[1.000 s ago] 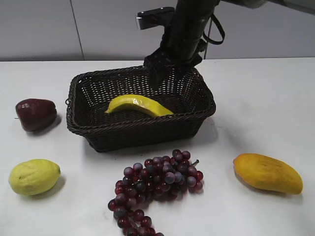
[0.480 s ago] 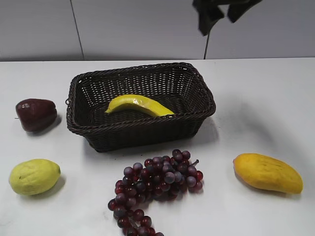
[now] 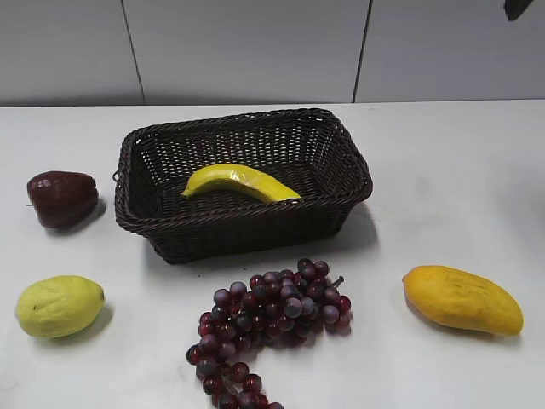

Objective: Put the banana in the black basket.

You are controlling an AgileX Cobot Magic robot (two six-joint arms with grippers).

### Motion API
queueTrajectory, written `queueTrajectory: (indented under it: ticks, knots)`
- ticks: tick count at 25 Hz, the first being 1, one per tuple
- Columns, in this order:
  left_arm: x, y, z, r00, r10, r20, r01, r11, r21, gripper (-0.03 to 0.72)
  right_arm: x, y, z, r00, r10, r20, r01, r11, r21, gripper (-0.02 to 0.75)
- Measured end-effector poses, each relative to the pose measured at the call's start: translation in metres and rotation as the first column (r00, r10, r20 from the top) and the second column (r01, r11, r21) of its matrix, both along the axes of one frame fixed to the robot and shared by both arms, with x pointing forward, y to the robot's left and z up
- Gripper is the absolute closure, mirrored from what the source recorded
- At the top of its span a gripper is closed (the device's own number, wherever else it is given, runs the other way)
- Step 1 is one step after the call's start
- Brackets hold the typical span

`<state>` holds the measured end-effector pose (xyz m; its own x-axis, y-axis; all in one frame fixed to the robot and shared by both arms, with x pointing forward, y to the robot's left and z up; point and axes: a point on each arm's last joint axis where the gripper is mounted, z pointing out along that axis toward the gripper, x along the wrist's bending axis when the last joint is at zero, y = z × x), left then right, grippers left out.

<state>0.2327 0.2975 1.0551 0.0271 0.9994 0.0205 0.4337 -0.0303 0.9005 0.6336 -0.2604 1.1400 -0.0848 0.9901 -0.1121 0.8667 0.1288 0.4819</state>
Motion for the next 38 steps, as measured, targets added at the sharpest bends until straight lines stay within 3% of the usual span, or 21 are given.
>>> queueTrajectory:
  ticks: [10,17,21,25,33,38]
  knots:
    - [0.0,0.0,0.0,1.0,0.0,0.0,0.0,1.0,0.0,0.453,-0.086,-0.004,-0.024,0.987,-0.032,-0.16,0.045,0.996,0.075,0.148]
    - [0.0,0.0,0.0,1.0,0.0,0.0,0.0,1.0,0.001,0.453,-0.175,-0.013,-0.024,0.989,-0.034,-0.145,0.05,0.993,0.105,0.148]
    - [0.0,0.0,0.0,1.0,-0.001,0.0,0.001,1.0,0.001,0.453,-0.232,-0.018,-0.02,0.997,-0.041,-0.063,0.05,0.988,0.146,0.148]
    - [0.0,0.0,0.0,1.0,0.0,0.0,0.0,1.0,0.001,0.453,-0.286,-0.025,-0.015,0.994,-0.044,0.098,0.027,0.984,0.174,0.148]
    - [0.0,0.0,0.0,1.0,0.0,0.0,0.0,1.0,0.0,0.453,-0.373,-0.037,-0.021,0.915,-0.059,0.399,-0.021,0.981,0.192,0.148]
    - [0.0,0.0,0.0,1.0,0.0,0.0,0.0,1.0,0.0,0.453,-0.394,-0.043,-0.048,0.892,-0.051,0.45,-0.02,0.988,0.151,0.148]
